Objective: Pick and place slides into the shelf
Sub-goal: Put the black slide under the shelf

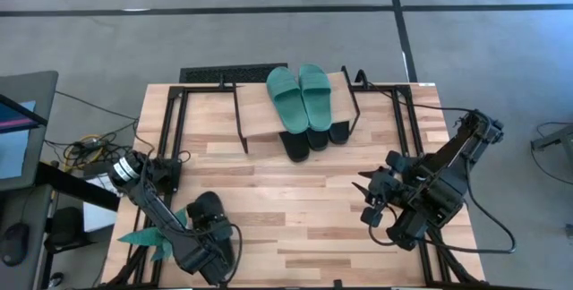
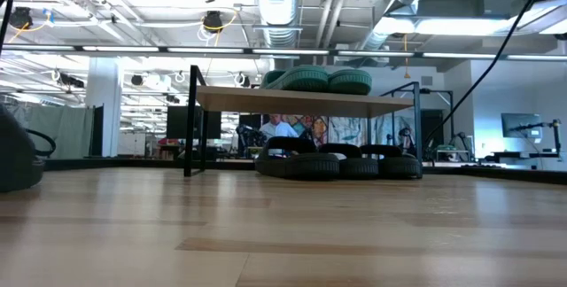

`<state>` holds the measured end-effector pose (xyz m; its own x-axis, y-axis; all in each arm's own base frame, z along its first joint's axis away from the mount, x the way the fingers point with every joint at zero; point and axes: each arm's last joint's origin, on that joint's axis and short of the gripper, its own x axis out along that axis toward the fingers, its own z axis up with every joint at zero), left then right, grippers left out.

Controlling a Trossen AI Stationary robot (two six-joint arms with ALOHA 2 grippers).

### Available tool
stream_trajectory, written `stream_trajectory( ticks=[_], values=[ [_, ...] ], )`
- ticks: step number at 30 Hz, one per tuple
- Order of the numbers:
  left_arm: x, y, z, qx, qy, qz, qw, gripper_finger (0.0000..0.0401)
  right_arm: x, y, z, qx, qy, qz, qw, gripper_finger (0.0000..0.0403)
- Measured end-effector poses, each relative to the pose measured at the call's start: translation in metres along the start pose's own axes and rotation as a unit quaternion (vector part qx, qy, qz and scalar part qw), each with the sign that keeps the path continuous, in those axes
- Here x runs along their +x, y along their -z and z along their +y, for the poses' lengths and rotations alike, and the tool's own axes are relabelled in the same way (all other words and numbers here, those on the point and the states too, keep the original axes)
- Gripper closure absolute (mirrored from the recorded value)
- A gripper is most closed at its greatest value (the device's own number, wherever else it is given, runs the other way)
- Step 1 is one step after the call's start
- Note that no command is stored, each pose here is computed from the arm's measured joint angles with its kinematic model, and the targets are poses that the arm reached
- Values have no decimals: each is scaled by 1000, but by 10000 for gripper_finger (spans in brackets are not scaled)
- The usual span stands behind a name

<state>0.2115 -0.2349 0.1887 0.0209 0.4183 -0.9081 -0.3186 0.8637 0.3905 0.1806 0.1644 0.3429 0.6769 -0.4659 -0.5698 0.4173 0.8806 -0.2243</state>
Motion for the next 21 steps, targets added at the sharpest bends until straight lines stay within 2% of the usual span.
stream_trajectory(
  ticks=[12, 21],
  values=[
    [-21, -34, 12, -24, -23, -79, 996, 399, 0, 0, 0, 0, 0, 0, 1000, 274],
    [-24, -66, 26, -1, -43, -115, 993, 400, 0, 0, 0, 0, 0, 0, 1000, 274]
  ],
)
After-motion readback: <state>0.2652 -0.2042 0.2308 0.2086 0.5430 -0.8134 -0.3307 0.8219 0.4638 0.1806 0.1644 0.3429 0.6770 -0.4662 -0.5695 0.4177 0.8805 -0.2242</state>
